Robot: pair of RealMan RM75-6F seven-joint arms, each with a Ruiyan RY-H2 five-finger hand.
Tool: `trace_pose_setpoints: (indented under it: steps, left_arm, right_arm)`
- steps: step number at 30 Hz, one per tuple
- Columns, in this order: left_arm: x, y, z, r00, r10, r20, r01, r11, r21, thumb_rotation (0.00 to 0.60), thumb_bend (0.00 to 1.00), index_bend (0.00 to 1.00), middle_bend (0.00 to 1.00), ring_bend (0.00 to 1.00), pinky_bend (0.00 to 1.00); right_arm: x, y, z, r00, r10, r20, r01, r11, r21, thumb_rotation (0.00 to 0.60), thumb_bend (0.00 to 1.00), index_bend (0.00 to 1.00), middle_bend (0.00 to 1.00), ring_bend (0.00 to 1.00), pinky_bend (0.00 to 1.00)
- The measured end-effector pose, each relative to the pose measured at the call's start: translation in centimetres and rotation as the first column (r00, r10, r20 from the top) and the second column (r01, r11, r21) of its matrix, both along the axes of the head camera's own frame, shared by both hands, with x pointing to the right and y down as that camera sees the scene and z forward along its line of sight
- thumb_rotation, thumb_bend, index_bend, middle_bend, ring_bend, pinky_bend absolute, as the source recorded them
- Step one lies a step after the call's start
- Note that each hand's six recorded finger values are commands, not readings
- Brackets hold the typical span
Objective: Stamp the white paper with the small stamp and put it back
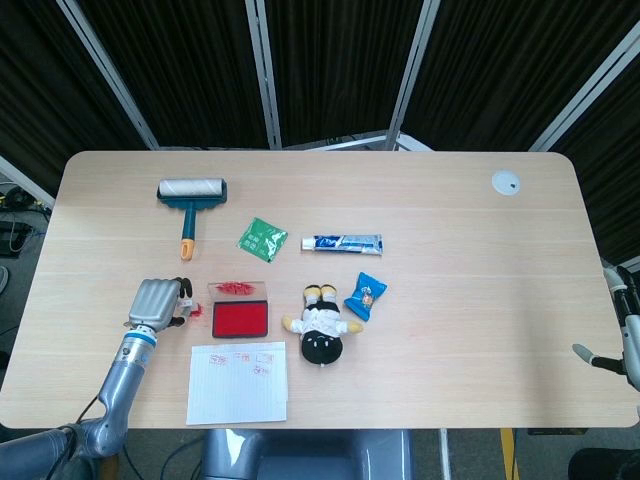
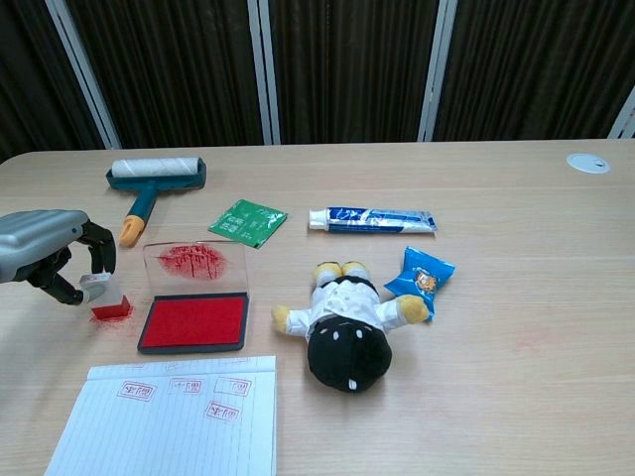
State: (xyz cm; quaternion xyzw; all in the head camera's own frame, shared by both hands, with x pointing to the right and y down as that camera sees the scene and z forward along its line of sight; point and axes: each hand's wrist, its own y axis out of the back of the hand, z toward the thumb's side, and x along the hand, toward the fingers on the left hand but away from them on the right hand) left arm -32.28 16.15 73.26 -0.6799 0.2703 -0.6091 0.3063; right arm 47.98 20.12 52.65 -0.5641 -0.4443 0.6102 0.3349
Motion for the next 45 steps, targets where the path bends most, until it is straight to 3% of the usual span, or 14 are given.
trace_pose_setpoints:
  steps: [11,24,31,39,45]
  left_arm:
    - [0.0,0.0,0.0,1.0,-0.003,-0.003,0.003,1.0,-0.005,0.6,0.31,0.46,0.48,0.84,0.84]
    - [0.0,-0.2,-0.3,0.999,-0.022,-0.027,0.022,1.0,-0.012,0.6,0.42,0.5,0.5,0.84,0.84]
    - [-0.1,-0.4,-0.9,0.998,-0.006,-0.056,0.005,1.0,-0.012,0.6,0.43,0.51,0.51,0.84,0.84]
    - [1.6,-0.5,-3.5,0.981,0.142,-0.135,-0.139,0.99,0.035,0.6,0.43,0.53,0.53,0.86,0.84]
    - [3.6,0.7,-6.7,0.928,0.32,-0.189,-0.302,0.946,0.12,0.6,0.43,0.55,0.55,0.87,0.84]
  right_arm:
    - [0.0,0.0,0.2,1.0,0.002,-0.003,-0.002,1.0,-0.004,0.6,0.0,0.0,0.0,0.0,0.0]
    - [0.1,-0.1,0.3,1.0,0.005,-0.004,-0.005,1.0,-0.006,0.6,0.0,0.0,0.0,0.0,0.0]
    - [0.2,-0.1,0.3,1.0,0.01,-0.005,-0.01,1.0,-0.007,0.6,0.0,0.0,0.0,0.0,0.0]
    - [0.1,-0.1,0.4,1.0,0.008,-0.01,-0.008,1.0,-0.01,0.6,0.0,0.0,0.0,0.0,0.0]
    - [-0.1,-0.1,0.5,1.0,0.006,-0.011,-0.006,1.0,-0.011,0.6,0.0,0.0,0.0,0.0,0.0]
